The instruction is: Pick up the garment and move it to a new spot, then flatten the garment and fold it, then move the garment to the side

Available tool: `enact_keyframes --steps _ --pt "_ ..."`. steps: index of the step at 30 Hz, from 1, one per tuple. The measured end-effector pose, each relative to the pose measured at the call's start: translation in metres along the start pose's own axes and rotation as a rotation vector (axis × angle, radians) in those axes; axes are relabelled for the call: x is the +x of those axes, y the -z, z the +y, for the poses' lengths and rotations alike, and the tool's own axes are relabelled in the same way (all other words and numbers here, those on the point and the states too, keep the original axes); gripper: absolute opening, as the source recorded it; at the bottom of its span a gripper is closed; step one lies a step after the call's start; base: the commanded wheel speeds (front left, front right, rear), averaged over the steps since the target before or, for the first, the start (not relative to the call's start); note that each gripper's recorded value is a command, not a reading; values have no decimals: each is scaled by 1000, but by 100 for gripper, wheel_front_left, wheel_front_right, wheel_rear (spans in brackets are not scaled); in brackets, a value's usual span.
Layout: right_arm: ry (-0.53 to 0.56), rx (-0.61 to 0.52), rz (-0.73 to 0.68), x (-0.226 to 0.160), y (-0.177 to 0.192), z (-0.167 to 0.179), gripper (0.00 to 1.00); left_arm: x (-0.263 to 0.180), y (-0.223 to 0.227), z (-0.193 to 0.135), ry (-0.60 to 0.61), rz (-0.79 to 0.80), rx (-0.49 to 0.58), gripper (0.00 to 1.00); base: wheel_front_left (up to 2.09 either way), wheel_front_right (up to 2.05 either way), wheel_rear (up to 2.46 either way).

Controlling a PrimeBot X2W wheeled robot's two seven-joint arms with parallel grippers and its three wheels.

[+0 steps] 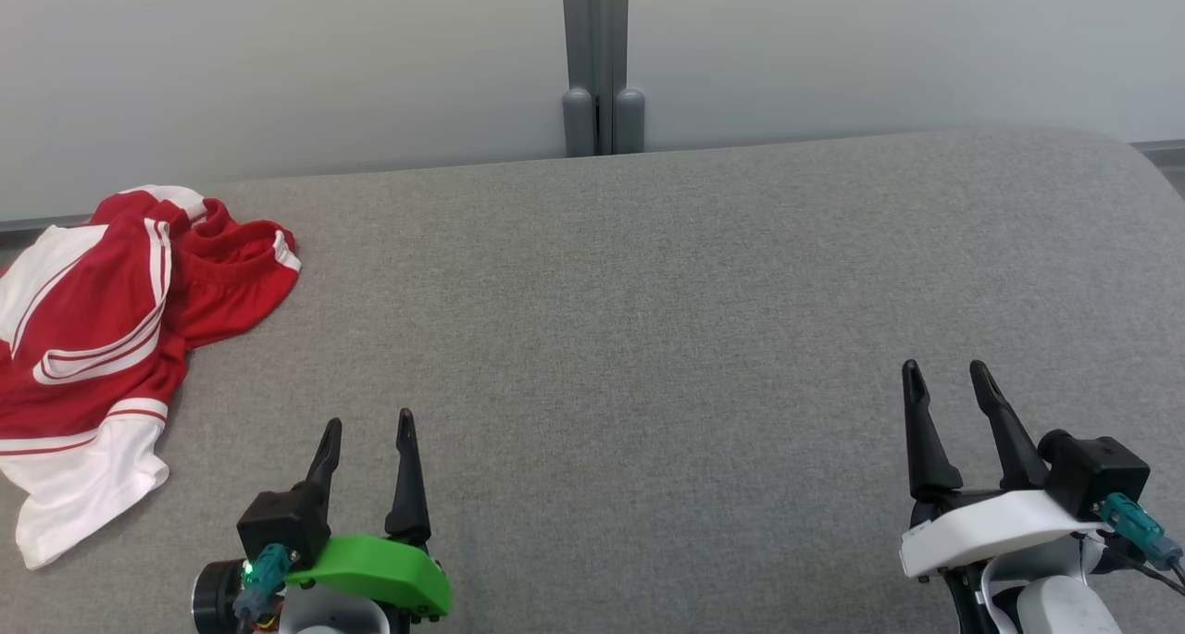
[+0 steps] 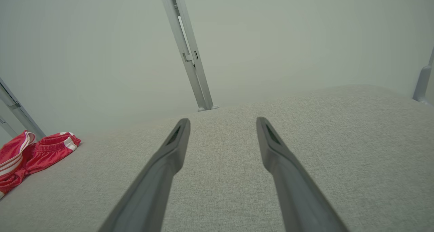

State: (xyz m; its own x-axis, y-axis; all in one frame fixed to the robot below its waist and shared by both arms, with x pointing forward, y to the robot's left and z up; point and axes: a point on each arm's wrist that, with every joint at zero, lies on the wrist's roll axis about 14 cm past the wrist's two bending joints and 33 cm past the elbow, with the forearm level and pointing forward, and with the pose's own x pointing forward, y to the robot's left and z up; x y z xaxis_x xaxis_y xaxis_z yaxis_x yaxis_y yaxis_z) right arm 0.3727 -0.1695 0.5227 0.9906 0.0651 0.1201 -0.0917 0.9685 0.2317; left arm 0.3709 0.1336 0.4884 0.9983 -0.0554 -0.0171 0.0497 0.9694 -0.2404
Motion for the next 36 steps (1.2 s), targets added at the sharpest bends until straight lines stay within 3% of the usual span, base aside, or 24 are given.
enact_keyframes --steps 22,36 --pt "-45 -153 2 1 5 7 100 -2 4 -4 18 -16 114 100 0 0 0" --pt "-41 -154 15 0 9 5 100 -3 5 -2 11 -12 116 100 0 0 0"
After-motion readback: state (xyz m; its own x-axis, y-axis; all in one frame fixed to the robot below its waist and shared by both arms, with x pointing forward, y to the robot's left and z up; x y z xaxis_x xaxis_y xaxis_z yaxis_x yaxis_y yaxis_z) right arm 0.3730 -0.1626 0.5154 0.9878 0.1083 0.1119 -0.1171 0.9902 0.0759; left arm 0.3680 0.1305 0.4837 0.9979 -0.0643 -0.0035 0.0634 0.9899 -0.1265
